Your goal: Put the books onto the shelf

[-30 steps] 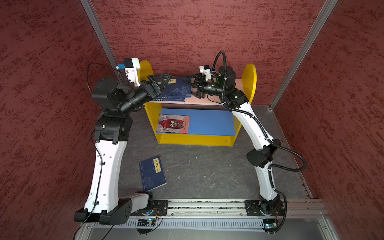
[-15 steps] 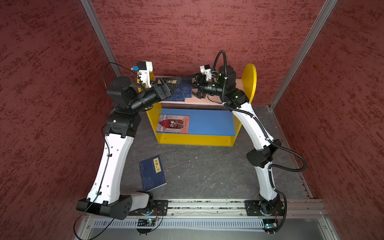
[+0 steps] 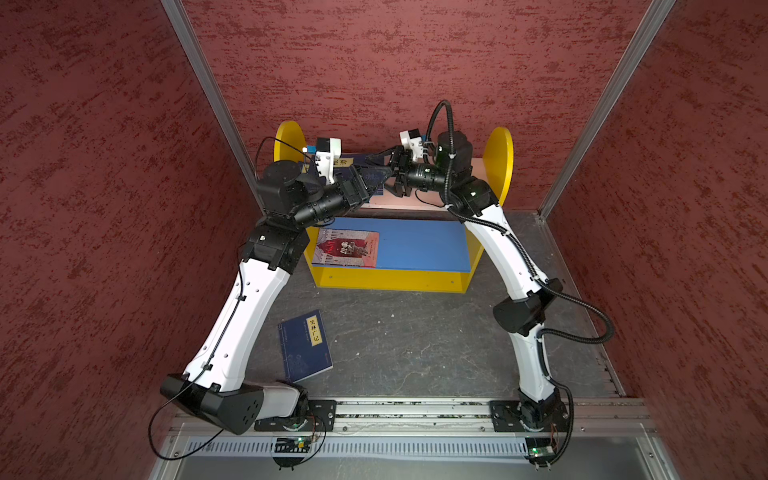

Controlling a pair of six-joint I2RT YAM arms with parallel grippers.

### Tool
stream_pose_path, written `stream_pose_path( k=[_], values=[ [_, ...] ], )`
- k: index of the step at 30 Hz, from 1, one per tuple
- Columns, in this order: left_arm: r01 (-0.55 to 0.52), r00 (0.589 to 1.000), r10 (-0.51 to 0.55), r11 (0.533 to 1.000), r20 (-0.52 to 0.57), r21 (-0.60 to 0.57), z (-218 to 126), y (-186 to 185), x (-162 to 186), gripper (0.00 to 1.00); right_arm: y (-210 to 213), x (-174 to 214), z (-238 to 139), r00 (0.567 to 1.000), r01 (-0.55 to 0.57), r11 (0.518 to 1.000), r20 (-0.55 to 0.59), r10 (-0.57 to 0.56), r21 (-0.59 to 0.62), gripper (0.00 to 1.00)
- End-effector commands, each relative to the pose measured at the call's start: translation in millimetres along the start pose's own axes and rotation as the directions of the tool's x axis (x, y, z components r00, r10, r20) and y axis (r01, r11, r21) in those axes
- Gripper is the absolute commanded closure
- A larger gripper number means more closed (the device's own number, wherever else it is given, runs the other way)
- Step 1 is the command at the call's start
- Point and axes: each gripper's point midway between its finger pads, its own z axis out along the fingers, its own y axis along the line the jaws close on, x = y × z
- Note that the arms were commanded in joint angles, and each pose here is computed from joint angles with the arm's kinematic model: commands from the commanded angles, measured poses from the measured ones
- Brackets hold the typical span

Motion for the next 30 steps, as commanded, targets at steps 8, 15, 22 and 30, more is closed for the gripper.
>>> stream_pose_path(
  k=[8, 15, 22, 30],
  values=[
    [-0.431, 0.902, 0.431, 0.902, -0.025, -0.025, -8.4, -35.2, -2.8, 0.01, 9.0, -3.8, -12.2, 0.998, 0.062, 0.998, 0.023, -0.063, 0.019, 0.23],
    [-0.831, 0.553, 0.823, 0.535, -0.128, -0.150, -19.6, -47.6, -3.9, 0.01, 5.0, -3.9, -13.2, 0.997, 0.078, 0.996, 0.027, -0.079, 0.041, 0.23],
    [-0.937, 0.295, 0.899, 0.206, -0.323, -0.282, -5.8, -3.7, -2.9, 0.01, 2.7, -4.5, -11.0, 0.996, 0.086, 0.996, 0.025, -0.087, 0.038, 0.23],
    [-0.941, 0.255, 0.885, 0.134, -0.389, -0.312, 15.6, 24.1, 11.4, 0.01, 5.3, -3.3, -11.0, 0.996, 0.091, 0.995, 0.021, -0.091, 0.031, 0.23]
  ],
)
